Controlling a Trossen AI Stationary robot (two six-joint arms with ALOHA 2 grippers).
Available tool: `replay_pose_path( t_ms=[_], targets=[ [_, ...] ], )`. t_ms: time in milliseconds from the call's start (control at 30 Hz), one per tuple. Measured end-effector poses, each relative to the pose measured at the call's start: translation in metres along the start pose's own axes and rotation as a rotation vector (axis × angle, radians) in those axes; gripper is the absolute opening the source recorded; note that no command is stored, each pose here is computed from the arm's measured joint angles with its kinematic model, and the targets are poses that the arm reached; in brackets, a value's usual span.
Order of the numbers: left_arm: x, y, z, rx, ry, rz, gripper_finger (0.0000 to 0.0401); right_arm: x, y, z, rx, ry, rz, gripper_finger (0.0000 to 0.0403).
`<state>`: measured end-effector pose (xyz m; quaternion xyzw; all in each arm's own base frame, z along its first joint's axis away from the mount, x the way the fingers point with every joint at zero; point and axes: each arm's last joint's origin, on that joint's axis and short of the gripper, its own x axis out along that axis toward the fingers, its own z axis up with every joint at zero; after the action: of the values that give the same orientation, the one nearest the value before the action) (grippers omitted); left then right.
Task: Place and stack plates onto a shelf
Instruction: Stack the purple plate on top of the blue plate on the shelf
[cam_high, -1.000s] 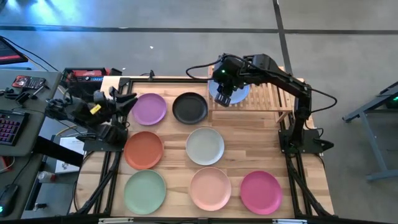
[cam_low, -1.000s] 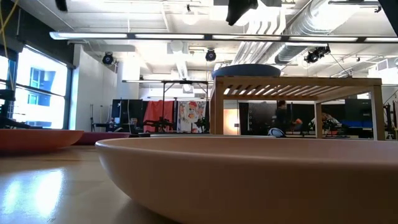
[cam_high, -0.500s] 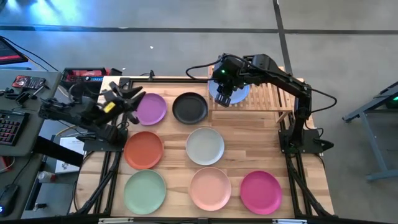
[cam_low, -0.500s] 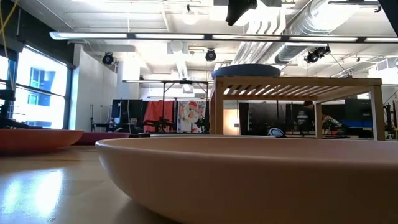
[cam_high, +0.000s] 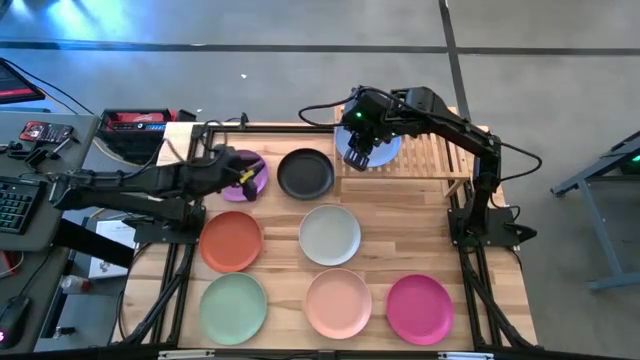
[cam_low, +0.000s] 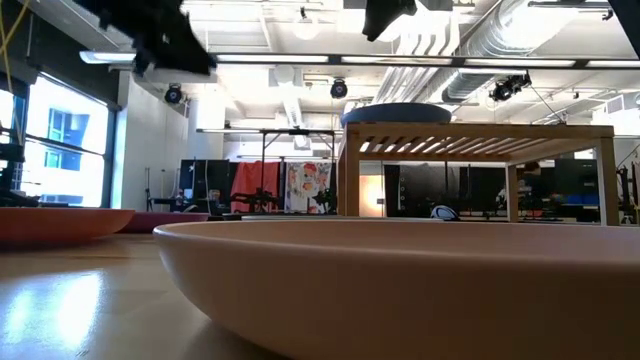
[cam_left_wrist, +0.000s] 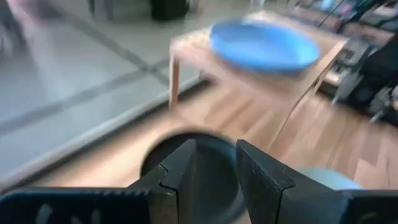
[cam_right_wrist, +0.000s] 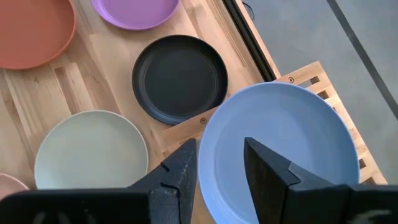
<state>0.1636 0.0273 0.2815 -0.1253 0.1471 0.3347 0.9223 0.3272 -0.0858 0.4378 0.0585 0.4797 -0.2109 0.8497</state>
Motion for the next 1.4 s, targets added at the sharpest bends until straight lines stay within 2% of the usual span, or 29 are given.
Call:
replay_pose_path(
  t_ms=[233, 667, 1000, 1400],
  targets=[
    [0.022, 0.016, -0.013, -0.138, 0.204, 0.046, 0.0101, 0.000, 0.000, 0.000, 0.002, 0.000, 0.000, 0.0108],
    [0.061, 0.030, -0.035, -0.212, 0.471, 0.128, 0.0101, 0.000, 0.000, 0.000, 0.024, 0.001, 0.000, 0.0108],
    [0.085, 0.031, -0.055, -0.222, 0.612, 0.178, 0.0101, 0.000, 0.000, 0.000, 0.024, 0.001, 0.000, 0.0108],
    [0.103, 0.031, -0.075, -0.236, 0.715, 0.252, 0.0101, 0.000, 0.000, 0.000, 0.024, 0.001, 0.000, 0.0108]
  ],
)
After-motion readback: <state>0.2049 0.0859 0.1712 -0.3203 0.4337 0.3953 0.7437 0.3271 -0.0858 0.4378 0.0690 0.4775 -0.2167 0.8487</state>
